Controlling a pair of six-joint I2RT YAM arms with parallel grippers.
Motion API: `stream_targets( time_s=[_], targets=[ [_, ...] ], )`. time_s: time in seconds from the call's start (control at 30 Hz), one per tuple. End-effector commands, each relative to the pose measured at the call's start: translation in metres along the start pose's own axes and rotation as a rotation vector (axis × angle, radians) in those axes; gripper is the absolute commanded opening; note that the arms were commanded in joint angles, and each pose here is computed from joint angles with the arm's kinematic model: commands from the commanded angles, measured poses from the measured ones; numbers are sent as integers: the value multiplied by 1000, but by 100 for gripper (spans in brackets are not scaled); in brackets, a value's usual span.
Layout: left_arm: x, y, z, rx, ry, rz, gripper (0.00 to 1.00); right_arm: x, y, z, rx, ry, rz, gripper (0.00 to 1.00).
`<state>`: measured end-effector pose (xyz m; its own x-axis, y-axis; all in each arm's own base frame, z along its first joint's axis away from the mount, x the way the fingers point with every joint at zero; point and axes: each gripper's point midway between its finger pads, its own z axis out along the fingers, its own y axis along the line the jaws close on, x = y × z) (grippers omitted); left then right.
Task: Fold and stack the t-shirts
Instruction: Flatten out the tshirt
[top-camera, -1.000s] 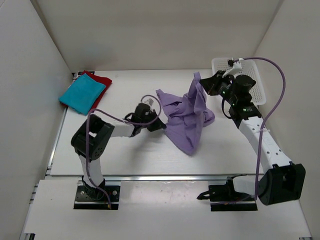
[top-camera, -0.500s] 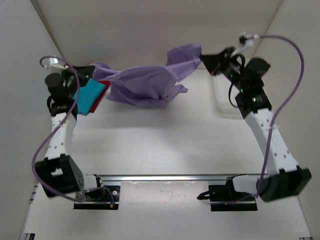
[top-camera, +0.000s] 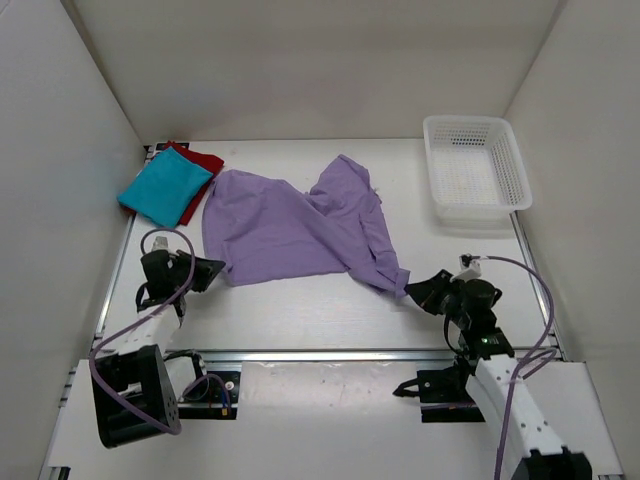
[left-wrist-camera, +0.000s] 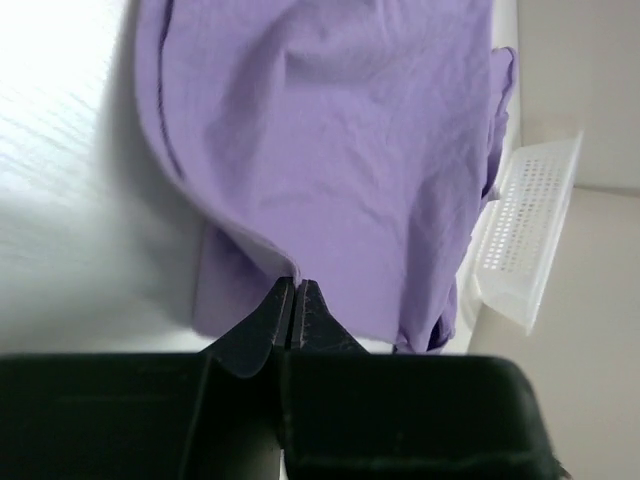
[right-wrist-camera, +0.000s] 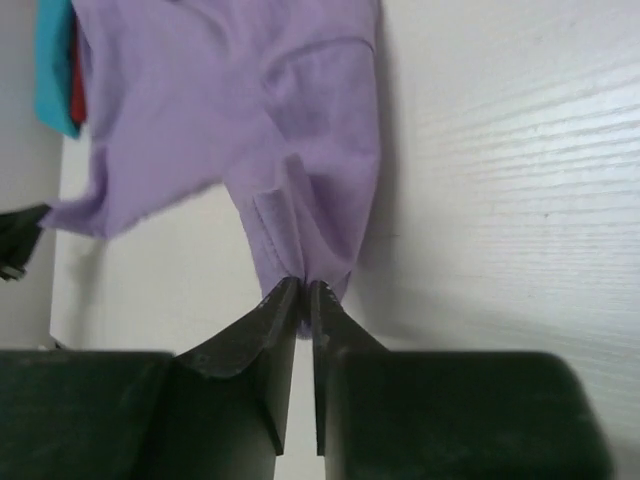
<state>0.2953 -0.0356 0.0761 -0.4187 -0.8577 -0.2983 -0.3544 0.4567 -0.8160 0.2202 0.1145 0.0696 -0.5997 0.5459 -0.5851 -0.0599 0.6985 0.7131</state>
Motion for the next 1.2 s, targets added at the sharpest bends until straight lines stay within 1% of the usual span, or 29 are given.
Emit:
stream_targets(
  time_s=[0.0, 0.07, 0.1, 0.17, 0.2, 0.27, 0.37, 0.43, 0.47, 0.53, 0.57, 0.6, 0.63, 0.67, 0.7, 0.73, 0.77, 0.8, 0.83, 0.87, 0.9, 0.93, 0.97, 1.07, 1.17],
  targets=[
    [-7, 2, -6, 7, -49, 111, 7, -13, 5, -7, -18, -85, 37, 12],
    [-10, 16, -10, -41, -69, 123, 10, 5, -12, -9, 53, -43, 58, 22],
    [-14, 22, -11, -63, -78, 123, 13, 12, -14, -9, 65, -18, 61, 25],
    [-20, 25, -14, -90, -106, 141, 16, 6, -16, -11, 86, -63, 44, 35],
    [-22, 31, -16, -115, -115, 140, 19, 0, -13, -12, 82, -89, 40, 38],
    [-29, 32, -18, -134, -144, 152, 23, -9, -11, -15, 97, -115, 12, 40],
    [-24, 39, -21, -161, -136, 156, 29, -21, -8, -18, 125, -116, -46, 44],
    [-19, 50, -24, -203, -125, 154, 29, -21, -10, -18, 163, -83, -104, 45],
    [-19, 51, -25, -200, -131, 159, 28, -20, -9, -17, 159, -77, -111, 45],
    [-9, 64, -28, -222, -126, 151, 28, -12, -2, -13, 156, -22, -151, 46],
    [-8, 65, -29, -221, -142, 156, 27, -9, -6, -12, 181, -7, -164, 41],
    [-3, 70, -30, -222, -143, 163, 26, -7, -4, -11, 193, 11, -206, 33],
    [1, 75, -29, -223, -148, 154, 24, -3, 5, -10, 183, 36, -267, 28],
    [1, 70, -29, -204, -159, 154, 22, 1, 9, -10, 180, 59, -287, 23],
    [0, 67, -28, -191, -164, 155, 18, 2, 16, -10, 190, 72, -335, 11],
    [1, 61, -26, -171, -150, 167, 15, 9, 28, -9, 173, 112, -377, 2],
    [1, 49, -25, -141, -144, 184, 11, 16, 43, -9, 134, 147, -422, 0],
    [1, 47, -23, -145, -134, 196, 9, 23, 43, -7, 152, 195, -450, 0],
    [2, 38, -20, -136, -123, 219, 5, 31, 43, -6, 182, 260, -496, 3],
    [4, 30, -19, -120, -116, 242, 5, 38, 46, -6, 203, 320, -549, 9],
    [5, 28, -18, -122, -117, 252, 4, 42, 46, -5, 217, 352, -579, 13],
    [6, 22, -17, -104, -112, 262, 3, 50, 43, -5, 244, 410, -616, 20],
    [13, 23, -17, -104, -94, 266, 3, 52, 39, -3, 286, 439, -637, 26],
    [12, 16, -19, -73, -99, 282, 2, 60, 33, -3, 351, 503, -665, 34],
    [15, 16, -19, -65, -91, 290, 2, 62, 27, -5, 412, 526, -664, 37]
  ],
)
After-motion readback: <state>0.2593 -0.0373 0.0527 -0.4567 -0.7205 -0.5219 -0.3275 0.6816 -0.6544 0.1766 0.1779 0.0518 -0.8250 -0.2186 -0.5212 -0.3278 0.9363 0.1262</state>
